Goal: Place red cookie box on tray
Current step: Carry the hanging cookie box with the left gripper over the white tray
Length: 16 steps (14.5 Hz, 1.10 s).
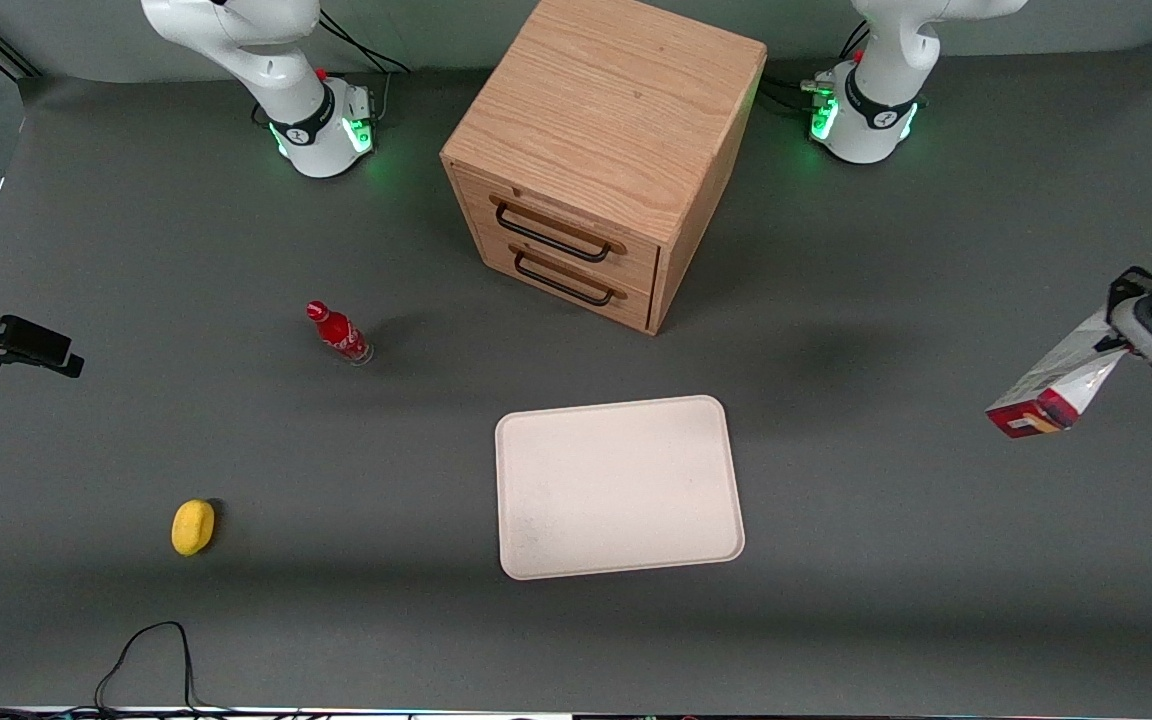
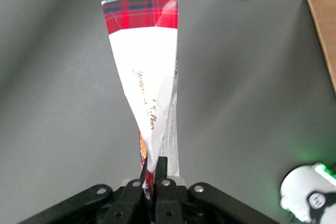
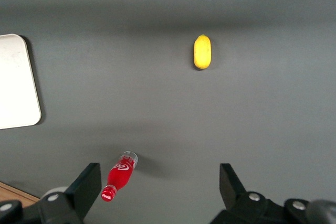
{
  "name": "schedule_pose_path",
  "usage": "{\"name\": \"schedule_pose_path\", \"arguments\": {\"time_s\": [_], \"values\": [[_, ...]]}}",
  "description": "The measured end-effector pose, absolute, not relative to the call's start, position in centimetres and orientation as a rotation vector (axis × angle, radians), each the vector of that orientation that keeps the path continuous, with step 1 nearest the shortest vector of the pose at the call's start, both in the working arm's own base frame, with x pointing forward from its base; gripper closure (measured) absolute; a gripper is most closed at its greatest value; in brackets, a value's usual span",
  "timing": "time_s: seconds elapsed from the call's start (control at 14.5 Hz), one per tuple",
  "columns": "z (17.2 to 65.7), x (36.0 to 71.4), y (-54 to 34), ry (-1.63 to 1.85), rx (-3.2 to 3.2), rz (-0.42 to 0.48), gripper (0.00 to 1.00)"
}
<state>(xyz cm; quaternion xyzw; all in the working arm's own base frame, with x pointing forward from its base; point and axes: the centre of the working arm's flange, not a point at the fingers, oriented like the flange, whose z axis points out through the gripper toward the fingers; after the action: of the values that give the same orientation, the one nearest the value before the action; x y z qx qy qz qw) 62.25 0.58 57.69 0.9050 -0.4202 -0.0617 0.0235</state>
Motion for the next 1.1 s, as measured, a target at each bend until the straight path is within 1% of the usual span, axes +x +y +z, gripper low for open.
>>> {"name": "schedule_pose_path", "arguments": {"time_s": [0.28, 0.55, 0.83, 0.96, 1.1], "values": [[55.6, 62.9, -8.5, -1.080, 2.888, -0.222, 0.96], [53.9, 63.6, -17.8, -0.717, 3.000, -0.210, 0.96], [50.1, 63.9, -29.3, -0.372, 3.080, -0.160, 0.96], [47.3, 64.5, -32.2, -0.279, 3.089, -0.138, 0.96], [44.8, 65.2, -32.5, -0.245, 3.101, -0.159, 0.96]]}}
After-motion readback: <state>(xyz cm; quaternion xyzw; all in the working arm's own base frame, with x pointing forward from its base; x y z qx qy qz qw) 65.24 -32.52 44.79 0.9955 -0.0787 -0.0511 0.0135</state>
